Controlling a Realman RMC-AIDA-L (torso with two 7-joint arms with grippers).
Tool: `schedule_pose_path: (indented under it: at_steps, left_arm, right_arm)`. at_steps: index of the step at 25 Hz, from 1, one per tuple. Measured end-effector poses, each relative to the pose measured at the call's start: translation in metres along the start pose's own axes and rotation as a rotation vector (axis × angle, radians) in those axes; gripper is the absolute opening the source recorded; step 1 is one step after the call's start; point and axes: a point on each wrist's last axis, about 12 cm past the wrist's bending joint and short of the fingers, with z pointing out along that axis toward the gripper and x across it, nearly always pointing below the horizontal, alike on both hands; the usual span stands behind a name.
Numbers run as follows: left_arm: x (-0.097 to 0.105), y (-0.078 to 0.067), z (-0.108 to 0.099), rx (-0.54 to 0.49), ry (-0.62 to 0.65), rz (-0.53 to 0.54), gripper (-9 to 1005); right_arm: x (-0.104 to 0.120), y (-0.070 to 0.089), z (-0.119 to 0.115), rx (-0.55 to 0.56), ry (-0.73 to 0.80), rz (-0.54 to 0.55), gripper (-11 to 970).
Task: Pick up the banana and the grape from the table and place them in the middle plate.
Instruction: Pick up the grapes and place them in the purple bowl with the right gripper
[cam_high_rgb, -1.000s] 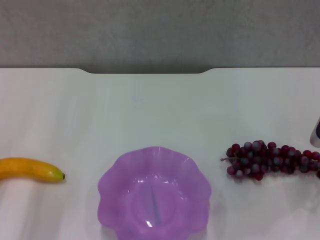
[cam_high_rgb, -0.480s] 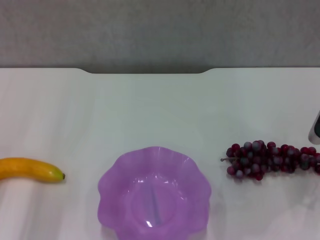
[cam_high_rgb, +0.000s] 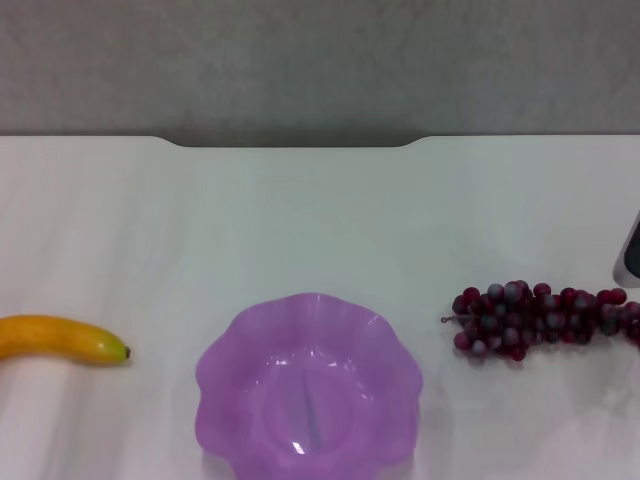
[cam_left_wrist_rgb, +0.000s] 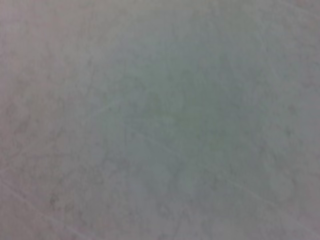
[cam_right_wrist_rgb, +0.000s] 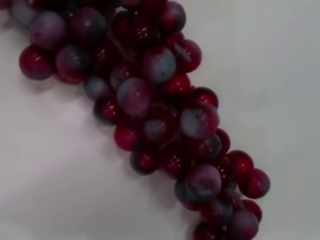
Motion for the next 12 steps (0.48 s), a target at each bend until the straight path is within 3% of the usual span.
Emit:
schedule_pose_path:
  at_steps: [12]
  left_arm:
    - [0.001, 0.000, 0.000, -0.004, 0.006, -0.001, 888]
  right_arm:
    - [-0.016, -0.007, -0.005, 0.125, -0.118, 0.066, 210]
